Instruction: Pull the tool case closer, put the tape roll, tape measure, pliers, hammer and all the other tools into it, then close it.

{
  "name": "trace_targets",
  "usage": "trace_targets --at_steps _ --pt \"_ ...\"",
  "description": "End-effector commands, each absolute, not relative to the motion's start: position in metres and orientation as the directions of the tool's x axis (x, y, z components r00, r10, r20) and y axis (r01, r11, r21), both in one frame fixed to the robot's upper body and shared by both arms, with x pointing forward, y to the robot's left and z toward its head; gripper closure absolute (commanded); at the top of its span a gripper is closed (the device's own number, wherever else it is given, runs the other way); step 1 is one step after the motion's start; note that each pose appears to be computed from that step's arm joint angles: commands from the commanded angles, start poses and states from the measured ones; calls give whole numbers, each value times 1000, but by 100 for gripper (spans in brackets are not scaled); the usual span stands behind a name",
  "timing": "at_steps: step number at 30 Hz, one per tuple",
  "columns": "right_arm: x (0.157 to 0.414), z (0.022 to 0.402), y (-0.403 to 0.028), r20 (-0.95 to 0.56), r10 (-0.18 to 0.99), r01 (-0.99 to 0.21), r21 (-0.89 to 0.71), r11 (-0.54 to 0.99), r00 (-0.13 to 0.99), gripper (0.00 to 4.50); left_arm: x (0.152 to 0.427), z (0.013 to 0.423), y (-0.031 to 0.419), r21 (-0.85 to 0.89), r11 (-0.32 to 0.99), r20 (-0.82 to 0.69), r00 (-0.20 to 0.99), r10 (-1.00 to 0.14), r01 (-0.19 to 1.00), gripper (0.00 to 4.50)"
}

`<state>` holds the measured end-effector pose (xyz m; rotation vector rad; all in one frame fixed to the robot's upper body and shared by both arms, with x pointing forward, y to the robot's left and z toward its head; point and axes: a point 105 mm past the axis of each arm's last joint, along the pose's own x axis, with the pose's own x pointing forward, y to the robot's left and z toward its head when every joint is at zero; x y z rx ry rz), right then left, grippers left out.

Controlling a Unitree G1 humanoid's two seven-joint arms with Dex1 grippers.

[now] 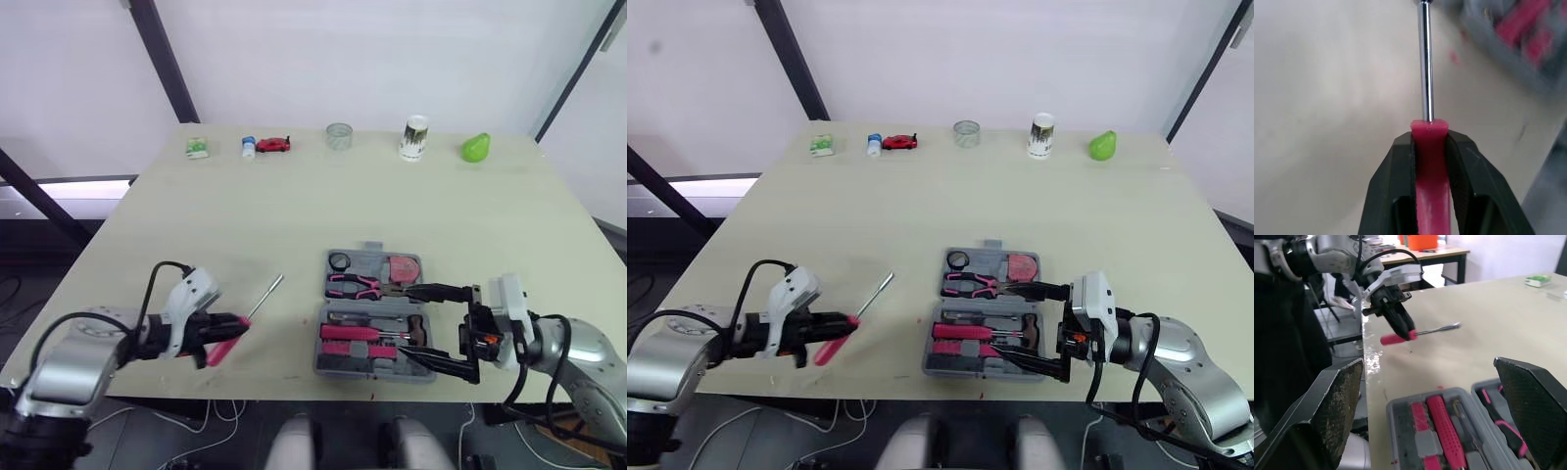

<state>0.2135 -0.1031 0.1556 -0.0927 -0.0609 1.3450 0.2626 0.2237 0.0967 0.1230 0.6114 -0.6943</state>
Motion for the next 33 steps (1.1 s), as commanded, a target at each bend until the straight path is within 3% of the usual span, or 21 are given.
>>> trace_targets --at_steps 1,4,10,18,20,24,27,28,33 --pt "213 165 -103 7 983 -976 -118 181 182 0 271 107 221 -113 934 -534 772 -345 339 411" --pt "214 166 -103 -4 987 -981 -114 157 158 0 270 94 215 -168 973 -577 785 -227 157 411" --pt "215 168 -104 -21 991 -985 -113 128 132 0 273 76 209 -200 978 -629 773 -84 -56 411" --pt "213 168 -112 -57 990 -988 -95 123 129 0 277 50 206 -74 996 -691 723 -18 -47 411" --pt "212 168 -114 -65 989 -988 -91 125 131 0 276 43 207 -55 997 -695 719 -5 -47 310" --pt "210 169 -118 -79 988 -989 -79 128 134 0 274 34 207 -9 1000 -684 730 8 -20 179" --pt "209 169 -120 -85 987 -989 -75 129 136 0 272 28 204 -16 1000 -662 750 -3 -9 33" --pt "209 170 -120 -85 987 -989 -74 129 135 0 272 27 204 -13 1000 -644 765 -4 -5 4" --pt "209 171 -121 -92 988 -990 -70 122 128 0 271 22 201 -5 1000 -585 811 -5 3 4"
